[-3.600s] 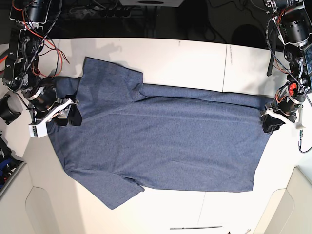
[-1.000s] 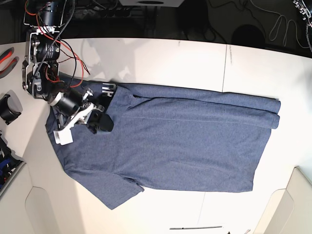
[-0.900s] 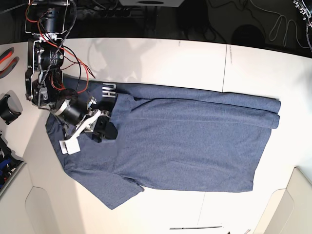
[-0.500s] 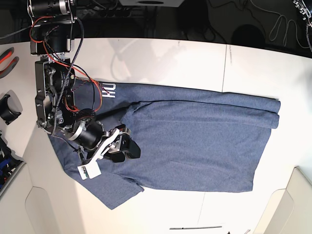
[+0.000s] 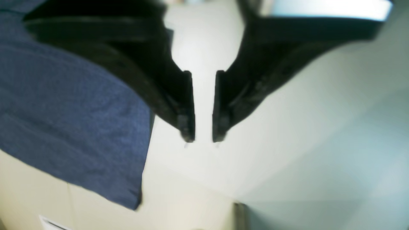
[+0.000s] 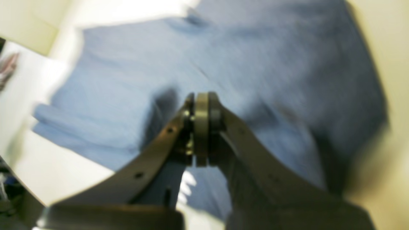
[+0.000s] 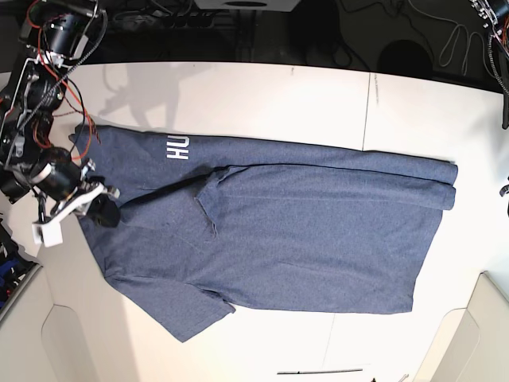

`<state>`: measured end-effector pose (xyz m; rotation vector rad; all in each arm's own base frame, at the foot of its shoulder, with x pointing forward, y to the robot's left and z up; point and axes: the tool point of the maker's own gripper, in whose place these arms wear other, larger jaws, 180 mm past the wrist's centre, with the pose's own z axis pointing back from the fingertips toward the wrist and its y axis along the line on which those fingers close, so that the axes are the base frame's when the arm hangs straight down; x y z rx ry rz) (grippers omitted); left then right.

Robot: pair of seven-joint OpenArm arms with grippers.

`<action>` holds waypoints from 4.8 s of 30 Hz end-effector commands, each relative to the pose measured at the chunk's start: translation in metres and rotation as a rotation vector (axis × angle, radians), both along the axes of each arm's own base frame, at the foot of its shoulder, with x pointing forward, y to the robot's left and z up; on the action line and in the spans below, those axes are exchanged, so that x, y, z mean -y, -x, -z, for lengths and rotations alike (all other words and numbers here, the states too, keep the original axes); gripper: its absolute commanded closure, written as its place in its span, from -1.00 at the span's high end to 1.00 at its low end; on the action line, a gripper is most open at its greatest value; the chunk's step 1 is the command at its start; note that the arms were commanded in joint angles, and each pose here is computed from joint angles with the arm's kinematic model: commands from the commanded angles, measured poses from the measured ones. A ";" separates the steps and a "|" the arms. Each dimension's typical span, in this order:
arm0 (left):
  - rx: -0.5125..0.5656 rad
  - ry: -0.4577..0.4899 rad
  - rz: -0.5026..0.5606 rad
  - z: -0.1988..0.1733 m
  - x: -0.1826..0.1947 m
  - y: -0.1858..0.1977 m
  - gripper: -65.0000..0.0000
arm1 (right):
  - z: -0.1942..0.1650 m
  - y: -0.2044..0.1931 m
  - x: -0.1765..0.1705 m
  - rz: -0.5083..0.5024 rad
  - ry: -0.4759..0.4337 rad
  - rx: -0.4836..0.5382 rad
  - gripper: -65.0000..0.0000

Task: Layout the t-shirt on the table in an organized manner, then fold the t-shirt properly
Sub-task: 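Grasp the shirt side with the right gripper and pull it toward the robot, then move the right gripper along the shirt side to the hem corner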

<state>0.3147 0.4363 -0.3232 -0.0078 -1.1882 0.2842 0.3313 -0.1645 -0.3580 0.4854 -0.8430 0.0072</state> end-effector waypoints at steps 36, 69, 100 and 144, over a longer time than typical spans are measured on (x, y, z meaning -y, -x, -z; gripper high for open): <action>-0.445 -0.047 0.318 0.134 0.122 0.014 -1.00 | 0.096 0.066 0.076 0.051 0.558 -0.197 -1.00; -0.450 0.007 0.195 0.111 0.088 0.132 -1.00 | 0.096 0.164 0.077 -0.063 0.575 -0.350 -1.00; -0.511 0.053 0.227 0.135 0.117 0.124 -1.00 | 0.095 0.162 0.077 -0.063 0.576 -0.342 -1.00; -0.043 -0.125 0.313 0.007 0.140 0.043 -1.00 | -0.003 -0.161 0.068 0.067 0.079 -0.045 -0.02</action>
